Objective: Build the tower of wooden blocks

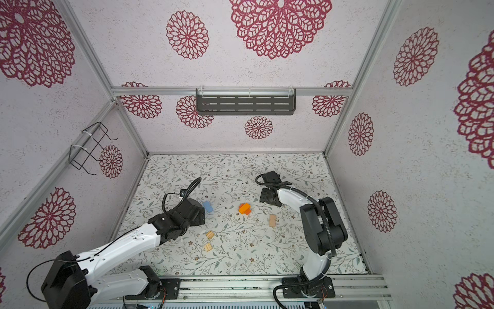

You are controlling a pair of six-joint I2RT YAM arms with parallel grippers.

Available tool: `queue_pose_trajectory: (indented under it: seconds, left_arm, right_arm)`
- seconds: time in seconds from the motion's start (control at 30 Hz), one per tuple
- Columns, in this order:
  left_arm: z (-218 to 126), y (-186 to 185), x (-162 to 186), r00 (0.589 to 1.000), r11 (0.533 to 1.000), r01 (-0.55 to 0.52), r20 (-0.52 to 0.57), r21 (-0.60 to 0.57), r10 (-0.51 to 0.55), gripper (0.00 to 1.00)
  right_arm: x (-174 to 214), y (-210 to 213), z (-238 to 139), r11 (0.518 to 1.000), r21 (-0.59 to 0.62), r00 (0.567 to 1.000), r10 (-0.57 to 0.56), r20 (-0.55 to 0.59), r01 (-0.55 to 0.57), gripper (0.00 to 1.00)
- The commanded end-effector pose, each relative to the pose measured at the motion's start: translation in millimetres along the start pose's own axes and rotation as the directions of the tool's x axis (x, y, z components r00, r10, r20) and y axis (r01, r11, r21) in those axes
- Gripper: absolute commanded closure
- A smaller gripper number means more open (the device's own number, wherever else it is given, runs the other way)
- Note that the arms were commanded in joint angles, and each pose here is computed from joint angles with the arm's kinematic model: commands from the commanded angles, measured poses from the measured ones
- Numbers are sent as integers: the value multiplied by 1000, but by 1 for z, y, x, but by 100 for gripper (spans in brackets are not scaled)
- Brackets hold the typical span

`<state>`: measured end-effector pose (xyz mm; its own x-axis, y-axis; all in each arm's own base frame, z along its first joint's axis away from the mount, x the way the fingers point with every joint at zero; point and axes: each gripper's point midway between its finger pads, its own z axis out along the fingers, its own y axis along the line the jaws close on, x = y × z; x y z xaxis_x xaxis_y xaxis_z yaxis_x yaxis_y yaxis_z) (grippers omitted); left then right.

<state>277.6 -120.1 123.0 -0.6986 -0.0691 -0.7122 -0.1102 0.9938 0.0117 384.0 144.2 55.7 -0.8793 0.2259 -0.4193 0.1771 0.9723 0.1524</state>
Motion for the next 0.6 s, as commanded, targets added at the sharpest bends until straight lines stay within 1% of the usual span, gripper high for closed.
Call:
queue_pose_trajectory:
  seconds: [0.0, 0.23, 0.57]
  left_arm:
    - [1, 8, -7, 996, 998, 68, 54, -10, -68, 3]
    - [8, 6, 1, 998, 997, 70, 10, 16, -70, 3]
    - [10, 5, 2, 998, 998, 57, -7, 32, -57, 3]
  right_arm:
    - [-8, 4, -2, 999, 25, 999, 39, 18, -39, 39]
    - [-4, 3, 10, 997, 51, 998, 57, -1, -57, 39]
    - [4, -1, 19, 996, 69, 998, 65, -27, -63, 39]
